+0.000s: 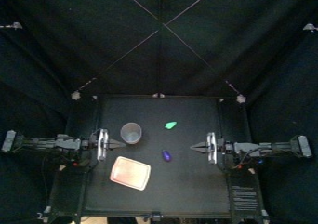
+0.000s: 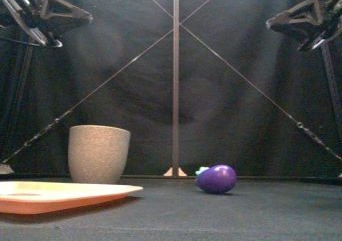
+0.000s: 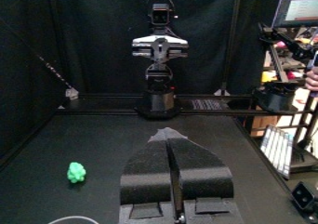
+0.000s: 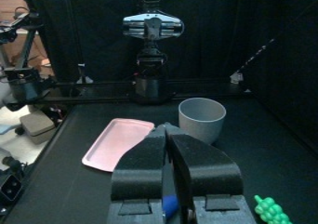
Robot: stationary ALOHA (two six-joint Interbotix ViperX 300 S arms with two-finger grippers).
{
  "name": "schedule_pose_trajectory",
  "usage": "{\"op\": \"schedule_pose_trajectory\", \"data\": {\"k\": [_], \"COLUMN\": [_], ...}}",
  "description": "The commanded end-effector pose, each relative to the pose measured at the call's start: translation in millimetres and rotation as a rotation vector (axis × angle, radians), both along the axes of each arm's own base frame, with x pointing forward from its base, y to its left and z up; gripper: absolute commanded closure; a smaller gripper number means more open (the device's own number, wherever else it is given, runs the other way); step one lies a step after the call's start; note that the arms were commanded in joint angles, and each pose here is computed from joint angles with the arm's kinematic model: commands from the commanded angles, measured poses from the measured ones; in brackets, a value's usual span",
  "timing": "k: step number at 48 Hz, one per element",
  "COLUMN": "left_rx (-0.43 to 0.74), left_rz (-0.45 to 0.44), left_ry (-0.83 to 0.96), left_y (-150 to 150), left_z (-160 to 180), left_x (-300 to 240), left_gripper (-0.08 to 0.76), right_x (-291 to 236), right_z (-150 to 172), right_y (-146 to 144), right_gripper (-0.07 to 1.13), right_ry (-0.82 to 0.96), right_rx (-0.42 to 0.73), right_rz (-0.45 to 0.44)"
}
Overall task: Pick the eggplant then place it on the pink plate
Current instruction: Pick the eggplant
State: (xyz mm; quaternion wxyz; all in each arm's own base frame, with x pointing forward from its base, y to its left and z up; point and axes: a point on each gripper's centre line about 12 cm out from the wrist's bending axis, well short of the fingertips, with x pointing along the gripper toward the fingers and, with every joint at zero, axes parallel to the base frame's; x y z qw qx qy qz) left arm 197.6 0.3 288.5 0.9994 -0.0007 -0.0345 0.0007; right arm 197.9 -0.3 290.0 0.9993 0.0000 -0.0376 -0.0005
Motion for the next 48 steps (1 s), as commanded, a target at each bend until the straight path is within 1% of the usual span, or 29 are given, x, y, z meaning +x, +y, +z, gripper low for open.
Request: {"op": "schedule_pose_trajectory", "data": {"k": [1,4,9,17,21,24,29,34,35,36,40,44,48], "left_rx": [-0.001,-0.004,-0.003,-0.003,-0.003,-0.004,-0.007,-0.007,-0.007,-0.006,-0.006,-0.006,-0.004], "left_rz": [0.010,0.010,0.011,0.010,0.010,0.010,0.012,0.012,0.010,0.011,0.012,0.011,0.010], "left_ry": [-0.014,-0.015,-0.017,-0.015,-0.015,-0.017,-0.014,-0.015,-0.015,-0.015,-0.014,-0.014,-0.014], "left_y": [2,2,2,2,2,2,2,2,2,2,2,2,2], "left_z": [5,5,6,5,5,6,5,5,5,5,4,4,4], "left_x": [1,1,1,0,1,0,1,0,0,0,0,0,0], "left_gripper": [0.696,0.725,0.707,0.701,0.701,0.700,0.700,0.700,0.700,0.700,0.700,0.700,0.700], "right_x": [6,10,21,43,54,60,69,78,79,82,90,99,108], "right_z": [9,9,1,-29,-46,-54,-65,-76,-76,-79,-87,-97,-108], "right_y": [0,0,0,-2,-3,-3,-5,-6,-5,-5,-4,-1,-1], "right_gripper": [1.05,1.04,1.02,0.99,0.92,0.83,0.64,0.39,0.37,0.30,0.15,0.04,0.02], "right_ry": [-0.011,0.000,0.049,0.183,0.252,0.288,0.333,0.377,0.380,0.392,0.424,0.464,0.500], "right_rx": [0.006,0.017,0.059,0.138,0.180,0.206,0.252,0.290,0.293,0.301,0.318,0.325,0.328], "right_rz": [-0.002,-0.002,-0.002,-0.023,-0.042,-0.055,-0.079,-0.100,-0.100,-0.104,-0.113,-0.115,-0.123]}}
